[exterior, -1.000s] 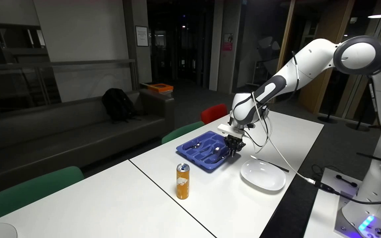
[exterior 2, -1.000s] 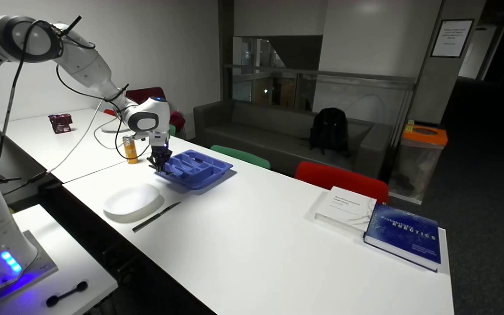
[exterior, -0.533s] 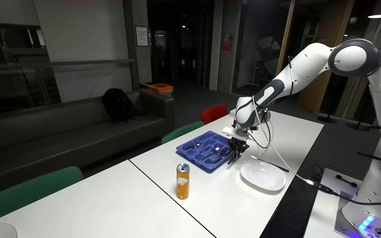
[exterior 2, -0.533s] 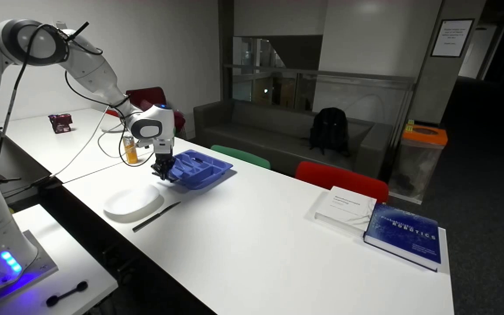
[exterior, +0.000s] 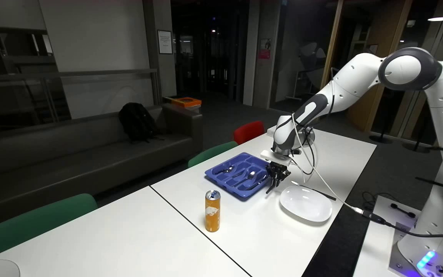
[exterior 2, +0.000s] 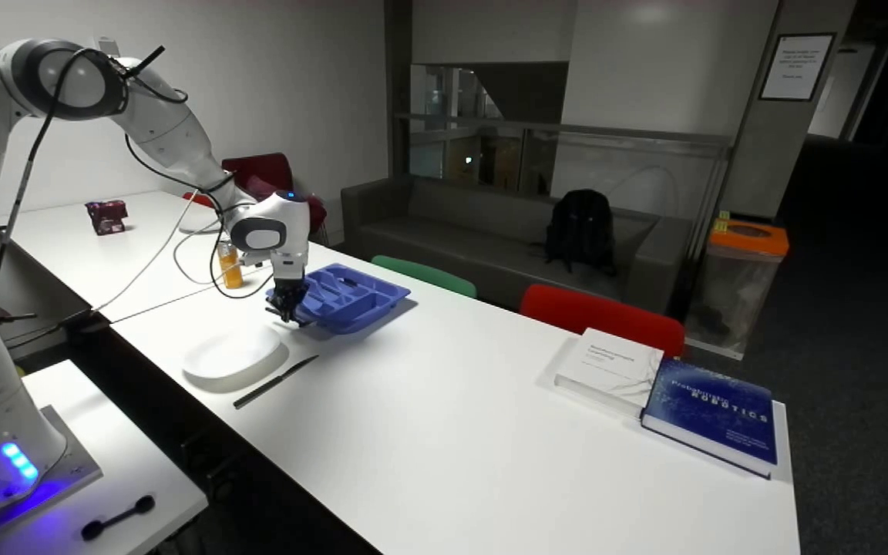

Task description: Take out the spoon and the fork, and set it around the plate

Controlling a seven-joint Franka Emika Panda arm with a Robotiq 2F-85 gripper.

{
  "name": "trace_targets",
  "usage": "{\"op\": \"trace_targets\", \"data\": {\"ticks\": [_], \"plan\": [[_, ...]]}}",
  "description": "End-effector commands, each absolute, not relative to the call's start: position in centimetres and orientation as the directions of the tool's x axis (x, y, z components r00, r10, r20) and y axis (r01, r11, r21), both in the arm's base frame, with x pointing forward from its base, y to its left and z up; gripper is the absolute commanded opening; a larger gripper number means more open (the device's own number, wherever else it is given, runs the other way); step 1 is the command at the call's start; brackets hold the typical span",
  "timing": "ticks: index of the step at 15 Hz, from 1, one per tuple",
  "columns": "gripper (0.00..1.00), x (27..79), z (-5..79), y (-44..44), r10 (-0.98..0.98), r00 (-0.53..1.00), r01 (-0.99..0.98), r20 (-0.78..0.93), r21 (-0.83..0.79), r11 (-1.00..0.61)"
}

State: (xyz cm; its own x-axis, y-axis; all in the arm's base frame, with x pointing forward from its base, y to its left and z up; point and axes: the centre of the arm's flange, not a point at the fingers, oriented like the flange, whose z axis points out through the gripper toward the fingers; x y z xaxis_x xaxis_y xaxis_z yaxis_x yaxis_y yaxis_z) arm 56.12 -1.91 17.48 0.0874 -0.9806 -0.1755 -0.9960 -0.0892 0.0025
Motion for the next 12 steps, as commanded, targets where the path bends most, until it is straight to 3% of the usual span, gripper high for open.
{"op": "trace_targets", "data": {"ticks": [1, 12], "plan": [[0.03, 55.5, 17.3, -2.0, -0.971, 0.103, -0.995, -0.217, -0.033, -0.098], [0.03, 55.6, 16.0, -1.9, -0.964, 0.104, -0.995, -0.246, -0.019, -0.103]]}}
